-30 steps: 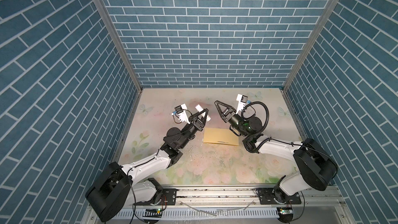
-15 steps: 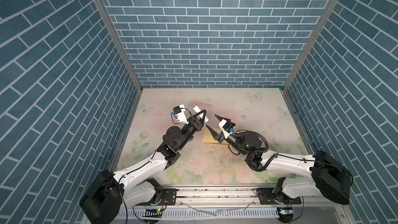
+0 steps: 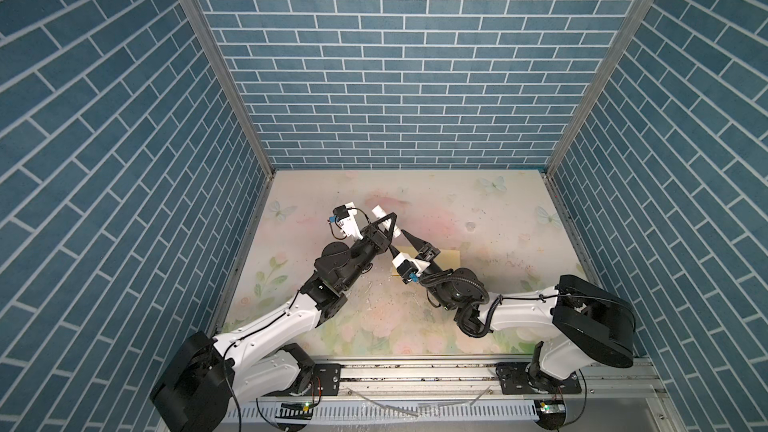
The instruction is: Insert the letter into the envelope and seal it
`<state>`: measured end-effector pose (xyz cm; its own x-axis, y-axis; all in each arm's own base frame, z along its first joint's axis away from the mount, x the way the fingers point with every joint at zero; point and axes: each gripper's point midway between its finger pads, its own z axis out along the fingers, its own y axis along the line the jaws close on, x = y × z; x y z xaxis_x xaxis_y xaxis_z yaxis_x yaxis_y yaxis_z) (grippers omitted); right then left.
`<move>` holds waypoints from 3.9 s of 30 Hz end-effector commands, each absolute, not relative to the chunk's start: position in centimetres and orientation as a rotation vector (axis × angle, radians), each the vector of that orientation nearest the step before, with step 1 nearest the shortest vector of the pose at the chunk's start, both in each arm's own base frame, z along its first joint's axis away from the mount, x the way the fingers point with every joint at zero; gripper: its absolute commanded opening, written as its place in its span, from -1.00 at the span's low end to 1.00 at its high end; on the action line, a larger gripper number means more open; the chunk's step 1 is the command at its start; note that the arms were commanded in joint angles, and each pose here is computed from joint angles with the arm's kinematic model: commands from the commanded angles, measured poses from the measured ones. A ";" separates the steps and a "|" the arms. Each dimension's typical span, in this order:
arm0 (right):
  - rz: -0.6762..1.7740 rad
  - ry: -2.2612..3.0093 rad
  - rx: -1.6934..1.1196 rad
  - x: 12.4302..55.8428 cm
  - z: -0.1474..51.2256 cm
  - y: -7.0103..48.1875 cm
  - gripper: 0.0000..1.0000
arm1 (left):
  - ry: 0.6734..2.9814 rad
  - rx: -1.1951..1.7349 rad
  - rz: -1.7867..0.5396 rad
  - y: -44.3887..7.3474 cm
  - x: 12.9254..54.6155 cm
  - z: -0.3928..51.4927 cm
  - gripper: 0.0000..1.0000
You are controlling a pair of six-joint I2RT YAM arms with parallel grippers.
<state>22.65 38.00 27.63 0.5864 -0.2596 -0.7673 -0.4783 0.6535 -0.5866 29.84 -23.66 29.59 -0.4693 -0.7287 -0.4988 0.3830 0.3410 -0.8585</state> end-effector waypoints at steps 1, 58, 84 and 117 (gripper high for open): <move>0.102 0.922 -0.805 23.1 30.4 37.7 -0.09 | 1.531 -0.318 -1.371 -23.6 29.8 31.2 -1.00; 1.166 1.158 -0.405 26.7 35.7 31.4 -0.18 | 1.463 -0.195 -1.382 -24.6 29.4 32.7 -1.00; -0.055 0.916 -0.935 23.4 29.8 36.6 -0.03 | 1.588 -0.257 -1.383 -25.1 30.0 31.5 -1.00; 0.732 1.179 -0.526 25.7 34.0 33.6 -1.00 | 1.548 -0.242 -1.442 -25.7 29.9 31.8 -1.00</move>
